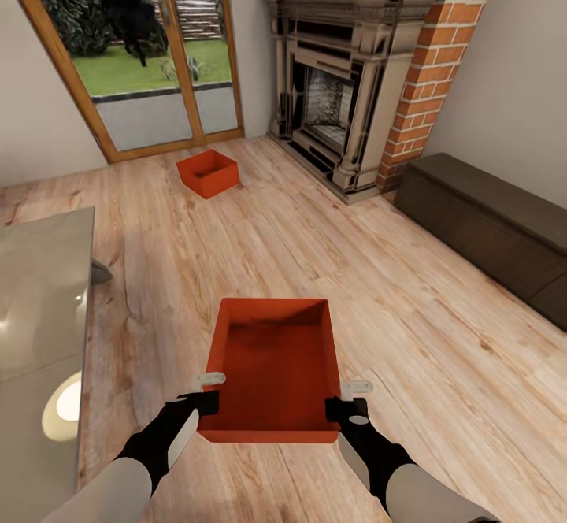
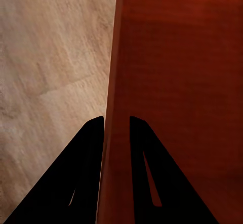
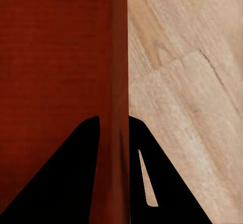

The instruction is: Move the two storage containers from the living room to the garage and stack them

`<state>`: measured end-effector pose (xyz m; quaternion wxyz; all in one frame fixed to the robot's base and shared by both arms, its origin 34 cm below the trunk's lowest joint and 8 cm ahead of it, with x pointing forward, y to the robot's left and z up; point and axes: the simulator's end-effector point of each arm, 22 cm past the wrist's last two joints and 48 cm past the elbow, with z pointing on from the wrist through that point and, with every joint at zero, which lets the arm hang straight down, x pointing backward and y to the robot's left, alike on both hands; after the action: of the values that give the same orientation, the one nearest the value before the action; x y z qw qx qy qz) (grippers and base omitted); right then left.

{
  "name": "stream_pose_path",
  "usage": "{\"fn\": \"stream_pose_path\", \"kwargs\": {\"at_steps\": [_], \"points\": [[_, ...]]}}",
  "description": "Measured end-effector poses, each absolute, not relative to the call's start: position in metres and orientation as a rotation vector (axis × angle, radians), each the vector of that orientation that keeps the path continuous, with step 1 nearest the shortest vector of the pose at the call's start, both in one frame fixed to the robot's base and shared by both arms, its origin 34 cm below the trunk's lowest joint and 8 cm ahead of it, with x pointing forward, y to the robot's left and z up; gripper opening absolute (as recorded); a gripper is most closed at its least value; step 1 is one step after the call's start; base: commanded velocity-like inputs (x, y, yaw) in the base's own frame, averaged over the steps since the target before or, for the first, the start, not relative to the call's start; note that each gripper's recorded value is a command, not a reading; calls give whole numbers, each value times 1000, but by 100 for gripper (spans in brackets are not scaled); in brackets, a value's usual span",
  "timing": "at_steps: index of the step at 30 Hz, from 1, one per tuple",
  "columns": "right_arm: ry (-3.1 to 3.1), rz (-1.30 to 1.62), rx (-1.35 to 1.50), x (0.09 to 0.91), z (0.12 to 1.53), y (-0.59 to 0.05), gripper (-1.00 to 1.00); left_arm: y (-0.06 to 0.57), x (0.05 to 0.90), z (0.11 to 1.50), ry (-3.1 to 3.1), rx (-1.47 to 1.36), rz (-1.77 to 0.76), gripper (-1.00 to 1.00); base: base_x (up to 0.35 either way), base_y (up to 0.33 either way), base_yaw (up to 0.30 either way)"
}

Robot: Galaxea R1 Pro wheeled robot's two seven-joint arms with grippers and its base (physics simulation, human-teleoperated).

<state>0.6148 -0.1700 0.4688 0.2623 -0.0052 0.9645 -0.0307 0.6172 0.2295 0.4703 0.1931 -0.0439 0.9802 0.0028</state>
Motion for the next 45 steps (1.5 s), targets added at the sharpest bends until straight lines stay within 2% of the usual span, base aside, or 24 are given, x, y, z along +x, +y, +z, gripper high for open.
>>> {"fn": "stream_pose_path", "kwargs": {"at_steps": [34,45], "points": [[2607,-83,-15,617,525,-168,-100,231,619,526,2748,-119,7,-100,0,0,-1],[2594,-83,-16,621,533,-168,-100,231,624,534,2735,-123,8,-100,0,0,-123]]}}
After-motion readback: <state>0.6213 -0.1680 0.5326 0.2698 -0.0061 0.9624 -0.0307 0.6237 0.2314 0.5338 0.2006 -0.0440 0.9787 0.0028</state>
